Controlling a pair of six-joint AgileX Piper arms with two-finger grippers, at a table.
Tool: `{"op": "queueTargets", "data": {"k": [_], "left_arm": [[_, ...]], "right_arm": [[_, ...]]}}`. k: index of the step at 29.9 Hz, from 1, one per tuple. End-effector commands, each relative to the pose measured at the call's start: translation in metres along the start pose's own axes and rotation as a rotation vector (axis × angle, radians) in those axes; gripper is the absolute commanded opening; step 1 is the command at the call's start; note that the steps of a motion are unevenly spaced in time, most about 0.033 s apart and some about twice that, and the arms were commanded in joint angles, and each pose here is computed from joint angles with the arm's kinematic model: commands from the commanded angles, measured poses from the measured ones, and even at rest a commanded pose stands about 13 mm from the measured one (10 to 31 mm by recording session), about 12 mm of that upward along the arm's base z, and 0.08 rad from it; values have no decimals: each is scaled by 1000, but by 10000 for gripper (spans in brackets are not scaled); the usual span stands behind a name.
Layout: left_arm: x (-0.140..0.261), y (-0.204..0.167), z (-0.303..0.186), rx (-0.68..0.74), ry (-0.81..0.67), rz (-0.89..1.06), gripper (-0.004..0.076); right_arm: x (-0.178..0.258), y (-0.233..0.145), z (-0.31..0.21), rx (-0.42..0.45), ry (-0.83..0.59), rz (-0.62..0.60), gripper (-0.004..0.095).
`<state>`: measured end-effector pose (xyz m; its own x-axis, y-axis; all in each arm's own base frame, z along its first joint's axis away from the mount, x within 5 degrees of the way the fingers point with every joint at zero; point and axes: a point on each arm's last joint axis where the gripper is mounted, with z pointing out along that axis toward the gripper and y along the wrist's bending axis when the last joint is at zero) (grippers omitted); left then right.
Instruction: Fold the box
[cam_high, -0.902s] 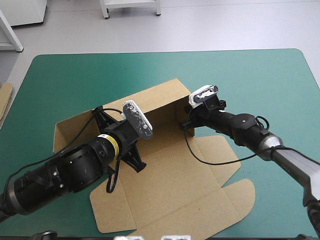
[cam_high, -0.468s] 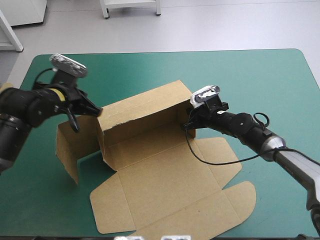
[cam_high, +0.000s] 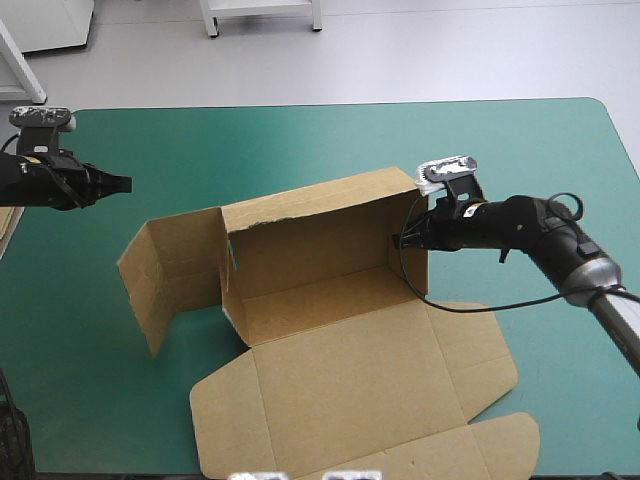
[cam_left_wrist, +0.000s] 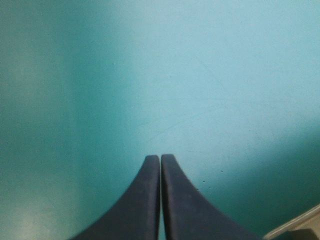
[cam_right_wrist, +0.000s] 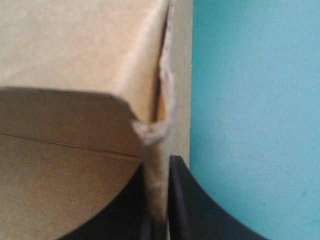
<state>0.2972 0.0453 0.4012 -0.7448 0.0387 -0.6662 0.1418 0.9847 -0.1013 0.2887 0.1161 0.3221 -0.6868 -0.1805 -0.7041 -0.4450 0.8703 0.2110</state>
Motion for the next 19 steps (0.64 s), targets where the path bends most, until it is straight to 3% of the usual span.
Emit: {"op": "queueTargets", "data": {"k": [1, 8, 19], "left_arm": [[-11, -3, -11, 11, -92, -6, -3], [-12, 1, -1, 16, -76, -9, -3], [-13, 2, 2, 18, -76, -14, -3]], "right_arm": [[-27, 4, -43, -28, -51, 55, 1], [-58, -8, -73, 38, -55, 72, 1], [-91, -38, -23, 42, 94, 113, 1]]}}
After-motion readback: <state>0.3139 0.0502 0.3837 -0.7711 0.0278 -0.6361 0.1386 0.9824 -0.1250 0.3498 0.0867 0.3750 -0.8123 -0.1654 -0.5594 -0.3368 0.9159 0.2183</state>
